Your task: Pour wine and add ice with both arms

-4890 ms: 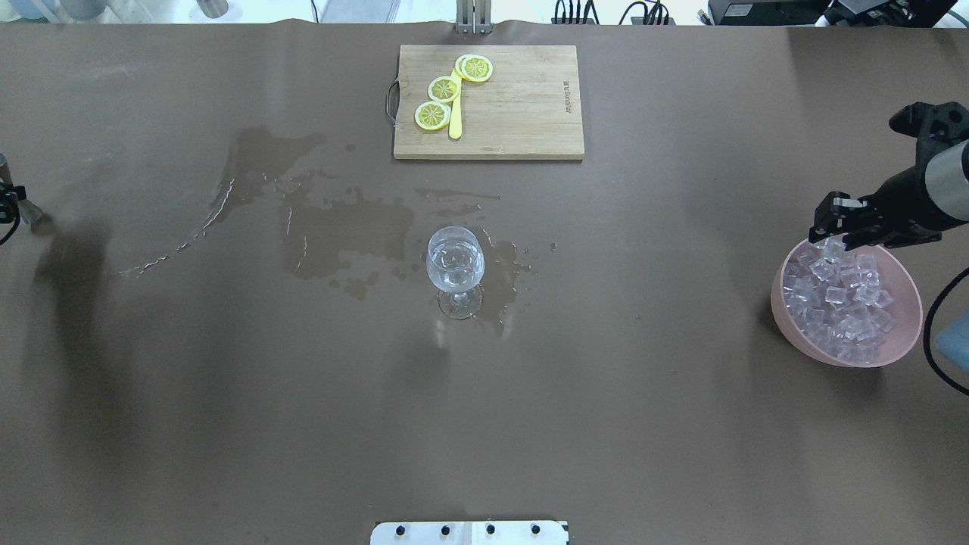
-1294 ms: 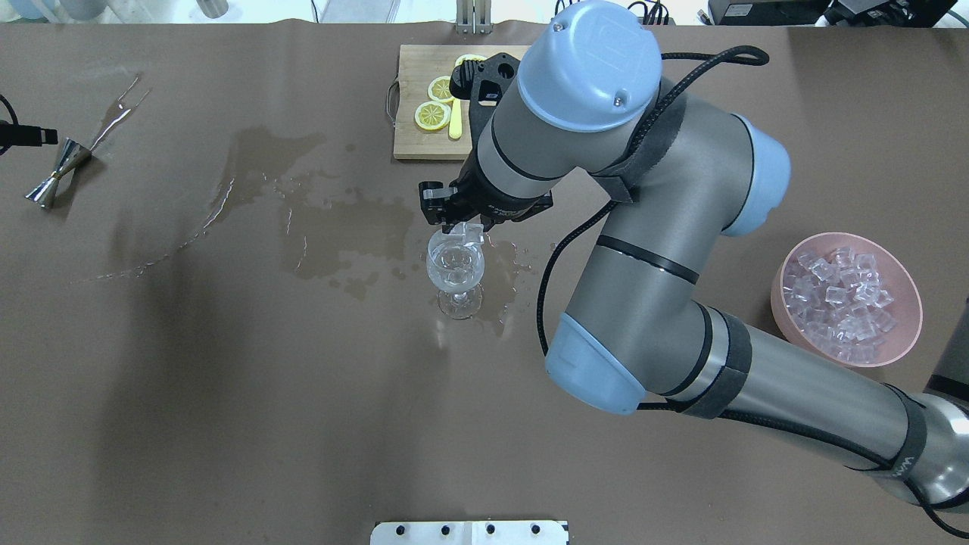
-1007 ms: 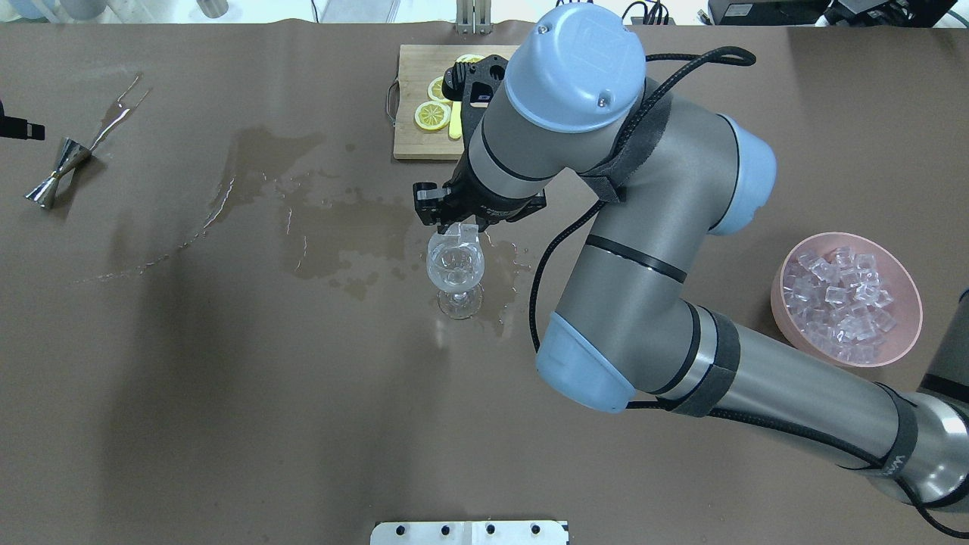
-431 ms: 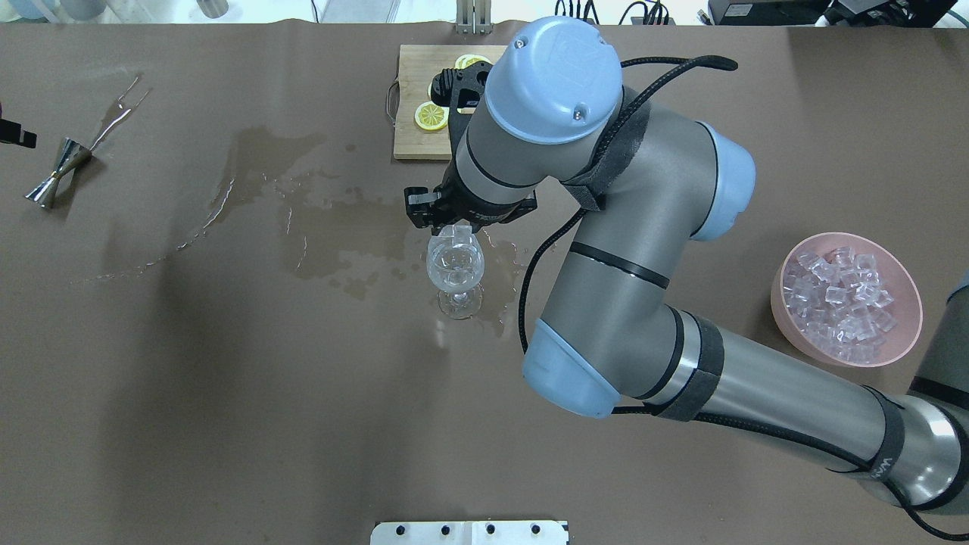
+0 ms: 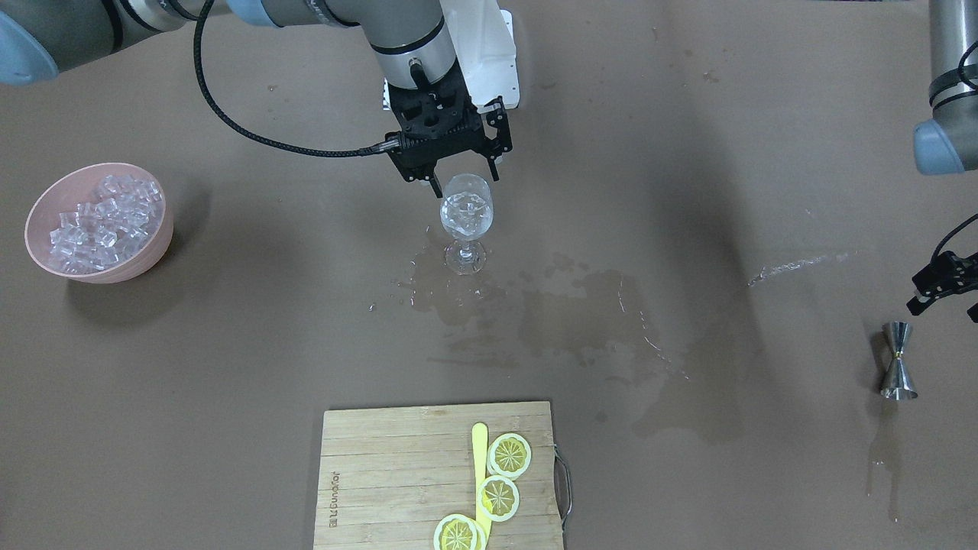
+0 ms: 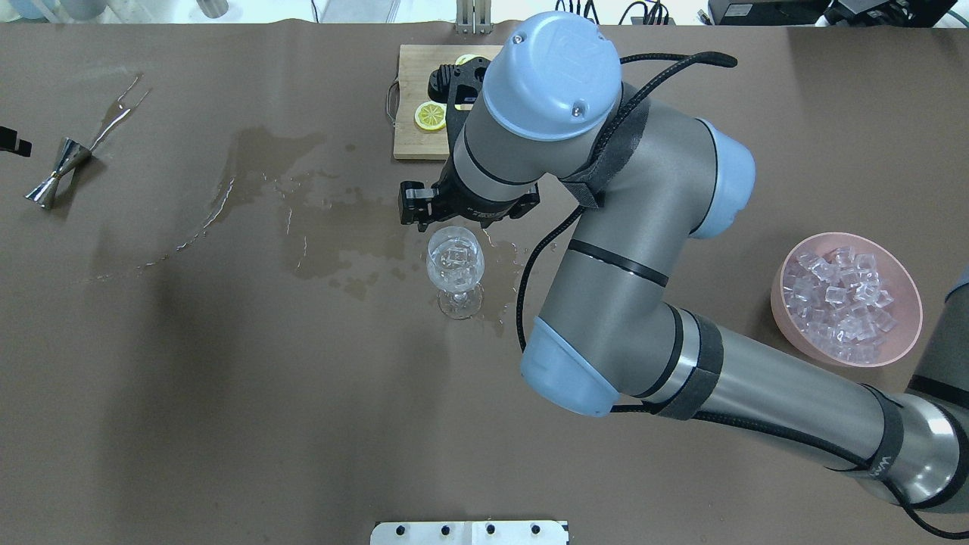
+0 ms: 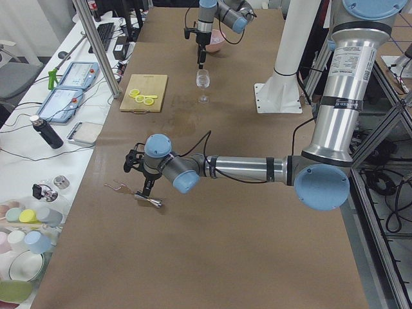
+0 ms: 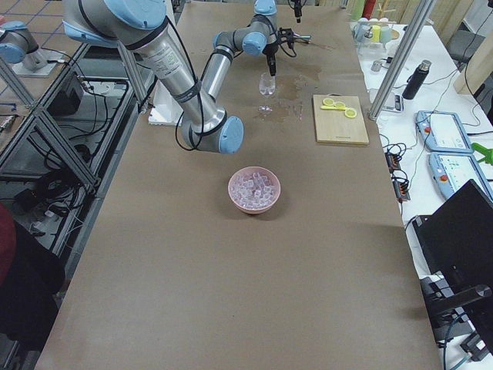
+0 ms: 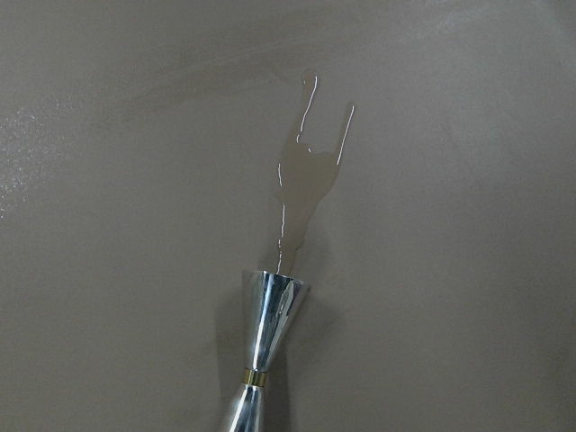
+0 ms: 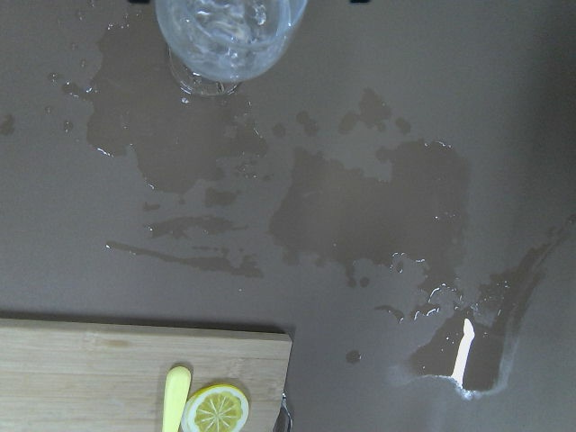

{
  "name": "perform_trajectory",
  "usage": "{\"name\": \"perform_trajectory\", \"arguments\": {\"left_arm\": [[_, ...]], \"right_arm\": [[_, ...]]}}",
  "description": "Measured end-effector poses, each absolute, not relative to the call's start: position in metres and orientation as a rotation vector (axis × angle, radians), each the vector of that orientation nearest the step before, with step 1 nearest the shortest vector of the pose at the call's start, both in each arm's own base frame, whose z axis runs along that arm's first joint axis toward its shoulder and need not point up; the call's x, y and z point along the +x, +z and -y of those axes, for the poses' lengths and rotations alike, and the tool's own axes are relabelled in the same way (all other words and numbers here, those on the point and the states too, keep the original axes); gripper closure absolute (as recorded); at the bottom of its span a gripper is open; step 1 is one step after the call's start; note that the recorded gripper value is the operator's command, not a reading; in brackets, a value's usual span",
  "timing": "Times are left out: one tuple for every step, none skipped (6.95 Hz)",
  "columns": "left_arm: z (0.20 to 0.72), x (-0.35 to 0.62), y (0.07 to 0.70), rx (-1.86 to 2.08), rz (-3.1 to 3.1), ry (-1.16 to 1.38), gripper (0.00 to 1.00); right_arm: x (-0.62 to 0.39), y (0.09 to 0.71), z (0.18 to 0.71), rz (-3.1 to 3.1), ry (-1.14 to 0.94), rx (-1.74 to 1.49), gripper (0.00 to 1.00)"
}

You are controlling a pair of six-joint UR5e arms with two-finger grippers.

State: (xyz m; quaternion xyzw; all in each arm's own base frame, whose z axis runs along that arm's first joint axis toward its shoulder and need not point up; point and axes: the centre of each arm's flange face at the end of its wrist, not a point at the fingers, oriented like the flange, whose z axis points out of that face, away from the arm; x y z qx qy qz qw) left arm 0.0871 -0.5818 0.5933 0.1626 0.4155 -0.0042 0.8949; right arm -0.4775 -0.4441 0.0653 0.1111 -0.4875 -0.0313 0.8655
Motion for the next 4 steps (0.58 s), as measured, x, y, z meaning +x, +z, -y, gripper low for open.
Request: {"name": "perform_trajectory", "arguments": {"left_arm": [[0.581,0.084,0.591,0.315,-0.863,-0.017,0.03],[0.581,0.081,0.591,0.294,-0.858,-0.023,0.03],[0.58,0.078,0.593,0.274,-0.846,-0.019,0.03],[0.58,0.072,0.598,0.25,-0.833,-0.016,0.03]], "right_arm": [[-0.468,0.067,0.453,1.019,-0.054,0.238,0.18],[-0.453,0.076,0.467,1.005,-0.043,0.251,0.16],[-0.432,0.094,0.484,0.98,-0.044,0.269,0.14],[-0.403,0.119,0.497,0.961,-0.039,0.274,0.12]]}}
